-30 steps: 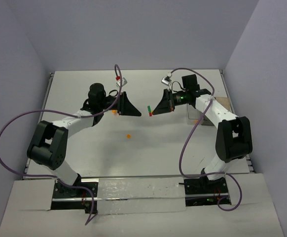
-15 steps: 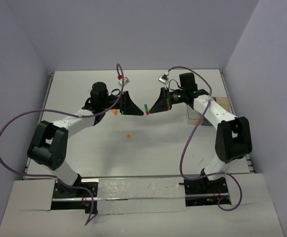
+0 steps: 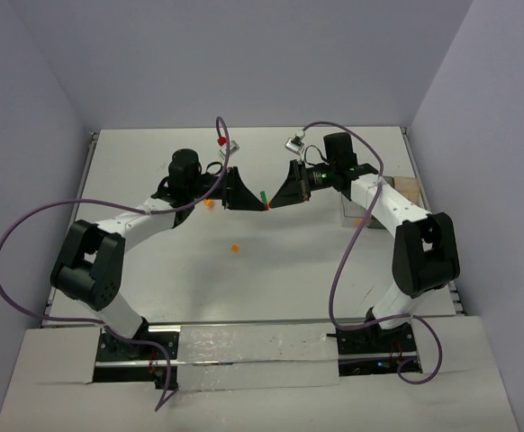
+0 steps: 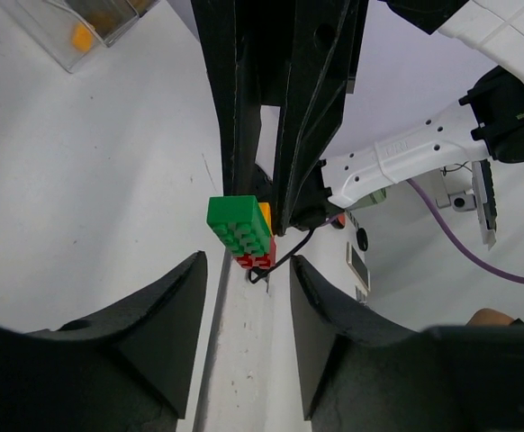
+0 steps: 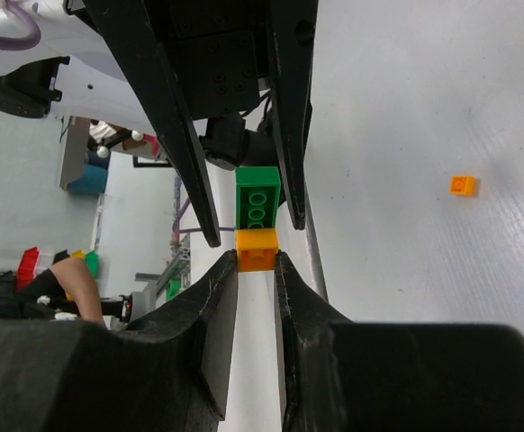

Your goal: Sort the legos into containers by color

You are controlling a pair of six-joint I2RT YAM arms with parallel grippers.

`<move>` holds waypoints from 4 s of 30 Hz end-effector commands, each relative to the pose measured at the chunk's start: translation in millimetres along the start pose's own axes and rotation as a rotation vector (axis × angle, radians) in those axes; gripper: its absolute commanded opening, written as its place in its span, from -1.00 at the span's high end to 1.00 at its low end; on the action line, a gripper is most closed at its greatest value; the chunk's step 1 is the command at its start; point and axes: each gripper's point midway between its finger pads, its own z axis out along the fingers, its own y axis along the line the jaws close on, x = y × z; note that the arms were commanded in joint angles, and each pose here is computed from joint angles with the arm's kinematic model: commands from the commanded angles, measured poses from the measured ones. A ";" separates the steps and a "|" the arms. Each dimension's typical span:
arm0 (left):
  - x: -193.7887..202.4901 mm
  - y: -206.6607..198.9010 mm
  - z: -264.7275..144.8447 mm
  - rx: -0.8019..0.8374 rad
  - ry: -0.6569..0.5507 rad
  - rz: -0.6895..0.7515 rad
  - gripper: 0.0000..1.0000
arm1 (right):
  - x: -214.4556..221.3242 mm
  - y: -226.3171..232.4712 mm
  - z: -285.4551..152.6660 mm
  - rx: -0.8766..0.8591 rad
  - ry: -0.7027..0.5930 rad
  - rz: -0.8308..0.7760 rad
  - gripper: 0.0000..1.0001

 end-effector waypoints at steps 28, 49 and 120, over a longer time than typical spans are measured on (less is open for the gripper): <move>-13.1 -11.4 7.9 0.042 -0.021 0.041 0.67 | -0.4 8.4 3.3 -0.010 -0.003 -0.037 1.00; 9.6 34.1 -28.7 -0.085 -0.048 0.042 1.00 | -5.3 -36.2 -70.0 0.174 -0.131 0.005 1.00; 53.8 -10.7 -10.8 0.043 0.200 0.269 1.00 | 14.6 16.7 28.7 0.033 0.167 -0.229 -0.30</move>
